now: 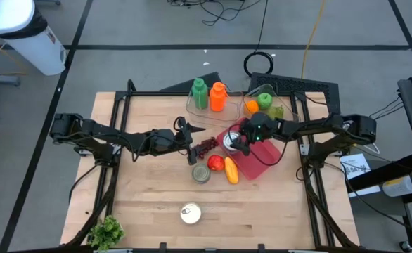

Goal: Pick & Place Food Item
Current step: Put the green tuna can into the pink bin

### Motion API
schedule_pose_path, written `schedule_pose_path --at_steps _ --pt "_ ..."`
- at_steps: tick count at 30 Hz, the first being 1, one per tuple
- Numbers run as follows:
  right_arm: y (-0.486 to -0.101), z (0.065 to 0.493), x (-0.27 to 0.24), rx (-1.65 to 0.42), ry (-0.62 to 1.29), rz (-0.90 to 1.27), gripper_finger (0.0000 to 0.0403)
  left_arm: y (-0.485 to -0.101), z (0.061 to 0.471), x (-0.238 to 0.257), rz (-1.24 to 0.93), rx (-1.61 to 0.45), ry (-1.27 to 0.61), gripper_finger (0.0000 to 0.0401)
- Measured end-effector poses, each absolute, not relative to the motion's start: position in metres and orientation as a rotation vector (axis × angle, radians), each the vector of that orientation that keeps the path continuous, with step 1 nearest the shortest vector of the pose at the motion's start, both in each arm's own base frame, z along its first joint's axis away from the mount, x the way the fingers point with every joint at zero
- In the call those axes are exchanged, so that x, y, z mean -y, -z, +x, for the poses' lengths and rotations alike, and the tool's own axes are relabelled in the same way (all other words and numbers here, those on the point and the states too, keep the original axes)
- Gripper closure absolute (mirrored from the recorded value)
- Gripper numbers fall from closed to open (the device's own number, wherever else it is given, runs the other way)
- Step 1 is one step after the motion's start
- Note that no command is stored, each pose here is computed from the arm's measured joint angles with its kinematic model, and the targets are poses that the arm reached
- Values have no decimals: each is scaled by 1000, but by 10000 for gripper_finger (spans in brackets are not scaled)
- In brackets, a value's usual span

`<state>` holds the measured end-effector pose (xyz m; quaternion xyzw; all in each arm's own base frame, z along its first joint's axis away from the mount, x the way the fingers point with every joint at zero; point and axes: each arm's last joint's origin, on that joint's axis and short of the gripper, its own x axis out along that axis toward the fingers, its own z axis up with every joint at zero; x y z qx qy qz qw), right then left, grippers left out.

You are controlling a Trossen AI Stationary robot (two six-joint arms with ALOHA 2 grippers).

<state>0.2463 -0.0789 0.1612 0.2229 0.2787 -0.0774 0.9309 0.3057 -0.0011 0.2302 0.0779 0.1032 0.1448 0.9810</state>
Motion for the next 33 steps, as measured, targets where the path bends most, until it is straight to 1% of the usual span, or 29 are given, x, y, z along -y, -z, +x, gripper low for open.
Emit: schedule_pose_path --at_steps 5,11,14,25,30,33 --pt "-165 245 79 -559 170 419 53 -230 306 1 157 -209 -291 100" --pt "-174 244 74 -535 270 259 61 -230 306 1 158 -214 -291 100" --pt "-175 245 69 -537 278 196 61 -230 306 1 158 -214 -291 100" --pt "-172 246 57 -576 232 183 62 -230 306 1 158 -214 -291 94" --pt "-168 243 59 -631 344 134 66 -230 306 1 158 -214 -291 98" --pt "-166 241 59 -665 353 133 67 -230 306 1 158 -215 -291 102"
